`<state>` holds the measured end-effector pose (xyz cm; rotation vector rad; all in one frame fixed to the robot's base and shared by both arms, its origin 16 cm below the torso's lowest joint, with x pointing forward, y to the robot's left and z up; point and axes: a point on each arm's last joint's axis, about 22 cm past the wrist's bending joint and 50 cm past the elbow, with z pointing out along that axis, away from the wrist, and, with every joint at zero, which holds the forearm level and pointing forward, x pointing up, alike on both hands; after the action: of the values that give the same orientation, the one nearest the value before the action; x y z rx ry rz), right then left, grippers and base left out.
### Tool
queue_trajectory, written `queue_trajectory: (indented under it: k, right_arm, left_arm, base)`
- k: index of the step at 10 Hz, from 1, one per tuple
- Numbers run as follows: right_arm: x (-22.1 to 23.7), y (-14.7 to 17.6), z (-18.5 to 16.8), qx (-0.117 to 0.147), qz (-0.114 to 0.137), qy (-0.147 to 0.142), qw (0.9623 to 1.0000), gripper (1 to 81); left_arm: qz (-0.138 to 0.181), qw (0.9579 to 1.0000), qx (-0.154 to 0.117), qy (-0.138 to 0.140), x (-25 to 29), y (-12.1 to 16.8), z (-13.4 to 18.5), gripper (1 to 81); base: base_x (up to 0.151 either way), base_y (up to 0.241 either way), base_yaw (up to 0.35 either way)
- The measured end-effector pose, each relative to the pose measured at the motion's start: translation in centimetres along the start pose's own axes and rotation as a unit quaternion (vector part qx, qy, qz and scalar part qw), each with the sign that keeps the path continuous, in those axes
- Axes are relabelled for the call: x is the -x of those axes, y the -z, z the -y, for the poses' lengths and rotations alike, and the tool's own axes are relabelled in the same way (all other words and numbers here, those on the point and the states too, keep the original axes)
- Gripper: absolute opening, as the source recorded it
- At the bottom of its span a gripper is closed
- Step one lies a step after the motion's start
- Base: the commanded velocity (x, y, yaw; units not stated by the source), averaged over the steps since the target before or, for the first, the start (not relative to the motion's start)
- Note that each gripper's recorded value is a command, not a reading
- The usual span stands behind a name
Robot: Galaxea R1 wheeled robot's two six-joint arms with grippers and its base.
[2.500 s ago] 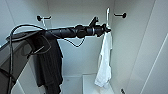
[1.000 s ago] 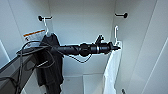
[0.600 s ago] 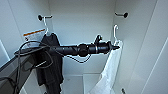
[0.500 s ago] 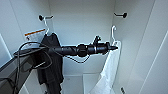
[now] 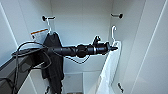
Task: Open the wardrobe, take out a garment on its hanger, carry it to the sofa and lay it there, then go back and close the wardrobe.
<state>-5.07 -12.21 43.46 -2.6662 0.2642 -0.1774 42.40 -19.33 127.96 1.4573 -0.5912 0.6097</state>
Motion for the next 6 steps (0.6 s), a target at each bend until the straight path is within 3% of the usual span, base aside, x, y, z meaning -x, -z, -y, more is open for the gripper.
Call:
queue_trajectory:
  k: [6]
  right_arm:
    - [0.05, 0.05, -0.13, 0.001, 0.001, 0.0, 1.0, 81.1]
  left_arm:
    - [0.001, 1.0, 0.001, 0.001, 0.18, 0.36, -0.07, 1.0]
  base:
    - [-0.125, 0.0, 0.0]
